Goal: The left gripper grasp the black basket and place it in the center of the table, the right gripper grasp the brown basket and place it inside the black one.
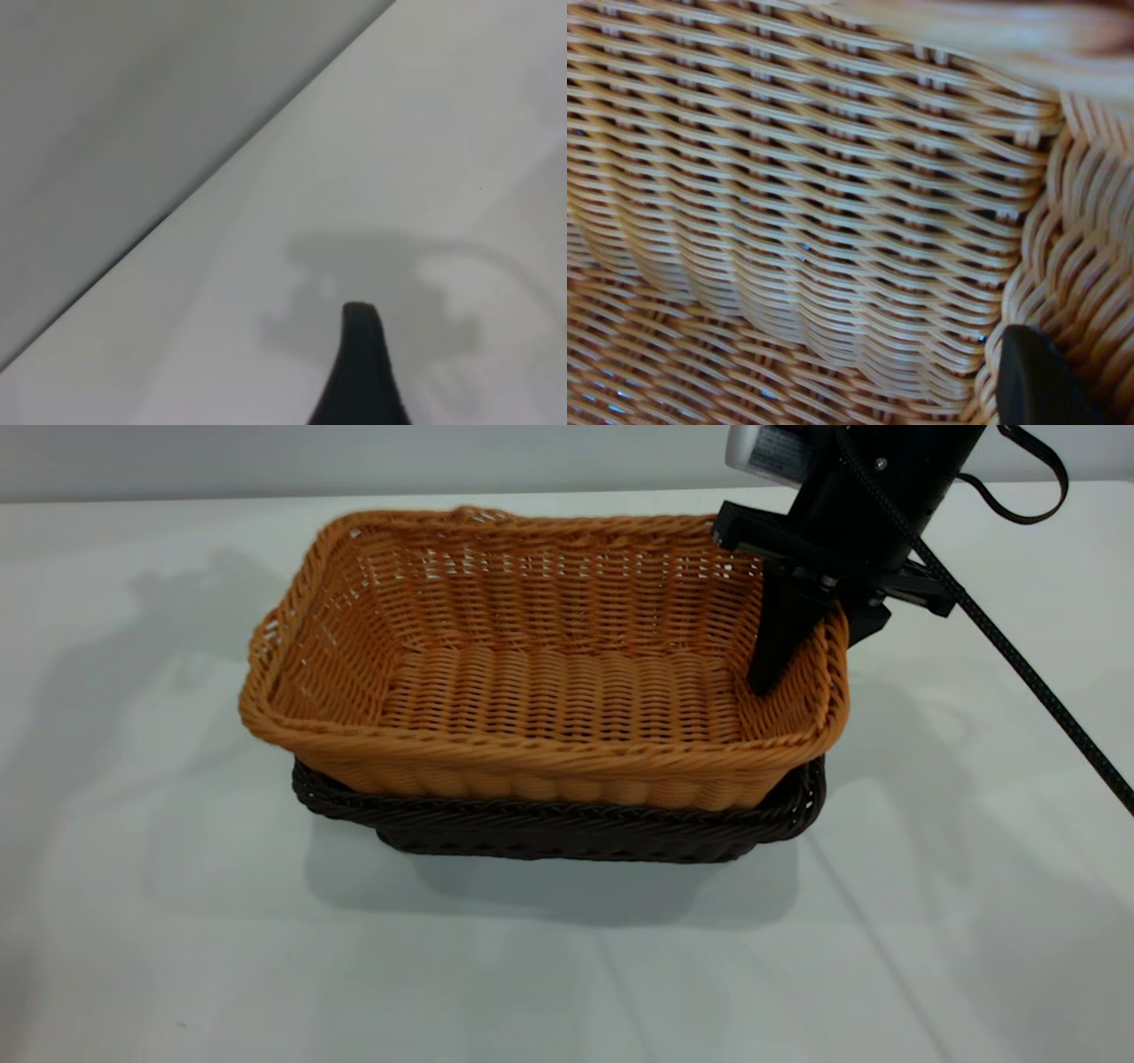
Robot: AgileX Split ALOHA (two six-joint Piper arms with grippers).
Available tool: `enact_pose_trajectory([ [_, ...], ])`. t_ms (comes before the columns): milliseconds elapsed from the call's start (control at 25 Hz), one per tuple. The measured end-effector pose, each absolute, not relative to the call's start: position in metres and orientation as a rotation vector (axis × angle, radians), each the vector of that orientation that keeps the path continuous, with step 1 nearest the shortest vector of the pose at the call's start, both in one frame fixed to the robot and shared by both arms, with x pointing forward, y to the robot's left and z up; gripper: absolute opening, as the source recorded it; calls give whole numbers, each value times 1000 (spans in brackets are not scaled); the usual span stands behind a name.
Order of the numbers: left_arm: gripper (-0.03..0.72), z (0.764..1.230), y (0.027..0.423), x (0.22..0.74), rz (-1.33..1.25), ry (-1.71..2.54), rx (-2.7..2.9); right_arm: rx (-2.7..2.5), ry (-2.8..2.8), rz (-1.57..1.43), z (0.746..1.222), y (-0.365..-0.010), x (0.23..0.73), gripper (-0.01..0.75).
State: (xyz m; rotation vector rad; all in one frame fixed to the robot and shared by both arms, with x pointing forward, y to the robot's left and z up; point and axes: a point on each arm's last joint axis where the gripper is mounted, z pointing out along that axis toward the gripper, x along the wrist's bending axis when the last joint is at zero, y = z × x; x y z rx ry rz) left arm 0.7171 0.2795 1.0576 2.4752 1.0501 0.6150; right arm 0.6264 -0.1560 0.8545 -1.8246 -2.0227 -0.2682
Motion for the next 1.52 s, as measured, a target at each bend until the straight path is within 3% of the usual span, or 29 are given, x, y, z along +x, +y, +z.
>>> enact_pose_trajectory([
  [160,517,1058,279,717,615,1050,2475,-1850,-2021,-260,854,-157,627,146],
  [280,517,1058,279,717,613,1050,2473,-1852,-2021,-266,855,-156,628,284],
  [480,517,1059,278,716,601,1051,2458,-1840,-2012,-259,861,-155,626,584],
  [600,517,1068,275,713,589,1048,2408,-1827,-2056,-254,873,-157,625,672],
  [760,517,1086,271,705,577,1035,2360,-1838,-2168,-231,903,-166,624,684],
  [1120,517,1152,270,666,668,978,2307,-1889,-2360,-160,986,-187,602,580],
  [1520,516,1248,269,561,614,1117,2160,-1977,-2523,-725,1150,-211,516,568],
])
